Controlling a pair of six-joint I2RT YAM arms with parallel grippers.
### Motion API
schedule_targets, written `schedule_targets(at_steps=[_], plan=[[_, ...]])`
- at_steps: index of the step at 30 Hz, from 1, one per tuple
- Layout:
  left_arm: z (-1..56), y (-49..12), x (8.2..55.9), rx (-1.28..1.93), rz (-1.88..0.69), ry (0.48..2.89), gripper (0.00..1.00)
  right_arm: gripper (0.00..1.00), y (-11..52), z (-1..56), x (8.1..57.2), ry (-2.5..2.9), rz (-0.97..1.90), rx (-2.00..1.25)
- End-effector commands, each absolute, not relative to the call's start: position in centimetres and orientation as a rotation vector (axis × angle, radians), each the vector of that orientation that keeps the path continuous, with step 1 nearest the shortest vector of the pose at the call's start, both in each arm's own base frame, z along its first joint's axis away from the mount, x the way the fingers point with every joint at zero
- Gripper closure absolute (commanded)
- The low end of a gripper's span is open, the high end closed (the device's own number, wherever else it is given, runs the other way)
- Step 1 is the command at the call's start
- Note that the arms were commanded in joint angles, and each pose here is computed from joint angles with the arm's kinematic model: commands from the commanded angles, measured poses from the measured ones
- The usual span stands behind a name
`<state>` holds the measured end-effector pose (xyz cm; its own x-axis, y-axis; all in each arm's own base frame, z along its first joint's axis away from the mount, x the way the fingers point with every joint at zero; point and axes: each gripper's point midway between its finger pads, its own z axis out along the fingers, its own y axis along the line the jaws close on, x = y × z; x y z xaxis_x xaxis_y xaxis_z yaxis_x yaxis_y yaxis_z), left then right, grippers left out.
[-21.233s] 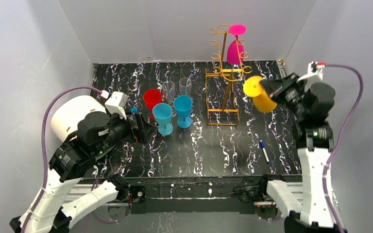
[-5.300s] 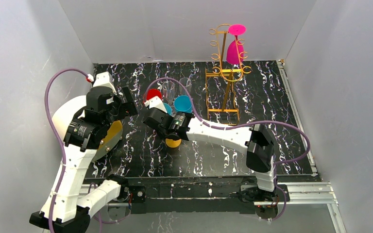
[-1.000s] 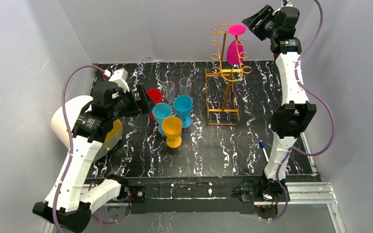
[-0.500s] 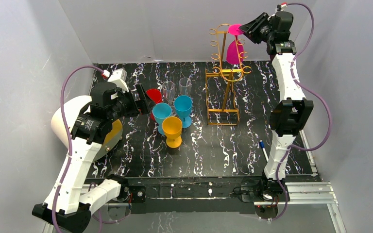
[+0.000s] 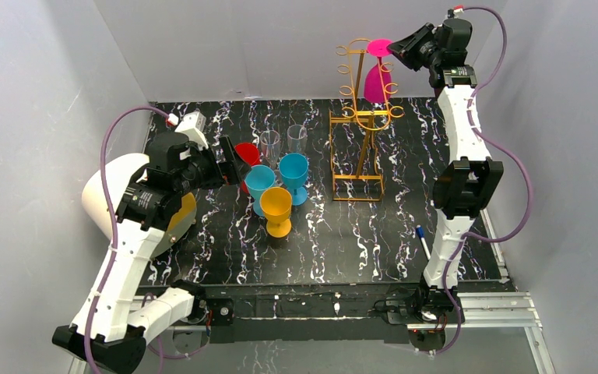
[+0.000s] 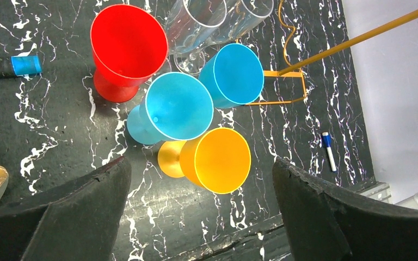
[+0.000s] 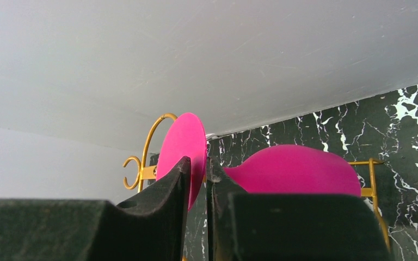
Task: Take the wine glass off the wine glass rack
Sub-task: Pick up the wine glass from the wine rack.
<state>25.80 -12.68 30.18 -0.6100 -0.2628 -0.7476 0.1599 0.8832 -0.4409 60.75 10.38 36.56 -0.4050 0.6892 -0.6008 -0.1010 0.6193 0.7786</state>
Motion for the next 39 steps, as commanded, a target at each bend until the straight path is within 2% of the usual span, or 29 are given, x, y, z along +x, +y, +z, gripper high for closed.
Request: schedule_targets(at_steps=[1,4,10,12,17,39], plan=[[30.3,-12.9,25.8,-0.067,-0.615,2.136,0.02,0.74,10.8,39.4,60.4,1.733,1.002,0.449],[30.1,-13.3,26.0,-0.057,-0.631,2.151,0.02,0.7,11.0,39.3,60.7,1.726,1.035,0.458],[30.4,-13.1,25.8,-0.055,-0.622,2.142,0.02,0.82,11.1,39.3,61.0,1.721,1.056,0.481],[30.5,-13.0,25.7,-0.052,-0.621,2.144,0.02,0.92,10.9,39.5,61.0,1.721,1.039,0.492],[30.7,-13.0,25.7,-0.053,-0.624,2.141,0.02,0.99,10.1,40.4,60.8,1.699,0.988,0.506],[31.6,-12.5,25.3,-0.033,-0.591,2.127,0.02,0.99,5.2,42.2,60.3,1.646,0.913,0.586]])
